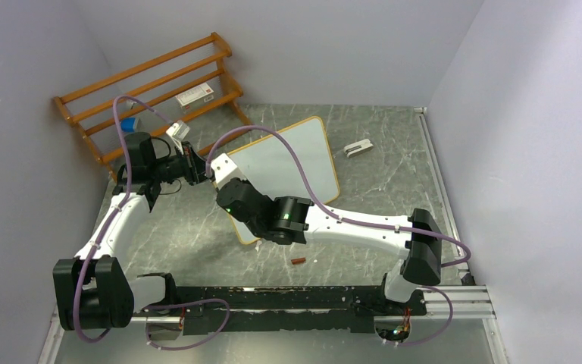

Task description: Write a sentence on the whiteboard

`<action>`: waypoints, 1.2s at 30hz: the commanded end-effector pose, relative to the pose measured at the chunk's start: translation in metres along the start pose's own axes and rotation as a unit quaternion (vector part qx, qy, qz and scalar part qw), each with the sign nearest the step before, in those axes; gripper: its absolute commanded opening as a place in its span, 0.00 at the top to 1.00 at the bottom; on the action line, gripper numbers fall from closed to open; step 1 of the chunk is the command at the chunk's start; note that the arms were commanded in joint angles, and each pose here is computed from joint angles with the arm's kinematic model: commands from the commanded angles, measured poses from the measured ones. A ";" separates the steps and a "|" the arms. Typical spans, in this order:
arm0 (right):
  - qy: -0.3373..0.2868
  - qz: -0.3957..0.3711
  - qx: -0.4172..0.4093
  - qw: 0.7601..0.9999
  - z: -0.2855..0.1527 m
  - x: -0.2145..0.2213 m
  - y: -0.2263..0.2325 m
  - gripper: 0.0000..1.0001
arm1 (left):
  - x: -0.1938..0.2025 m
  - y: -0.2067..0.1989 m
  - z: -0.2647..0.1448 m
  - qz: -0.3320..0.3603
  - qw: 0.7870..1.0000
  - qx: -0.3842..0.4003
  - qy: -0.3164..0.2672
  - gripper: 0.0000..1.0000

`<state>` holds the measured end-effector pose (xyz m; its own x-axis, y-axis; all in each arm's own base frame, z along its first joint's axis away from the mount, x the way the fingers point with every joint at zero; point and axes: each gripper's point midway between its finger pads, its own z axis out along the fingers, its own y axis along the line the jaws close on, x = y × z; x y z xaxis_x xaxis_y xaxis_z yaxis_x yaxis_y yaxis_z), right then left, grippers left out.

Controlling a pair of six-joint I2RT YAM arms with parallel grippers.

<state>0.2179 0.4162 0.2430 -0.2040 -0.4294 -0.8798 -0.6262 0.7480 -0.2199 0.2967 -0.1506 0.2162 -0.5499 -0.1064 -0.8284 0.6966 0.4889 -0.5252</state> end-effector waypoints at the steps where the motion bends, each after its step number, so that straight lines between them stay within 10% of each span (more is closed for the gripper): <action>1: 0.031 -0.013 0.000 0.999 0.006 0.016 0.002 1.00 | 0.037 0.020 0.003 -0.021 0.998 -0.037 0.046 0.95; 36: 0.048 -0.023 0.052 0.997 -0.008 0.025 -0.026 1.00 | 0.039 0.023 0.003 -0.024 0.998 -0.042 0.049 0.95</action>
<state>0.2179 0.3937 0.2253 -0.2396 -0.5141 -0.8236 -0.5944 0.7484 -0.2942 0.2974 -0.1507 0.2158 -0.5548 -0.1060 -0.8252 0.6941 0.4879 -0.5293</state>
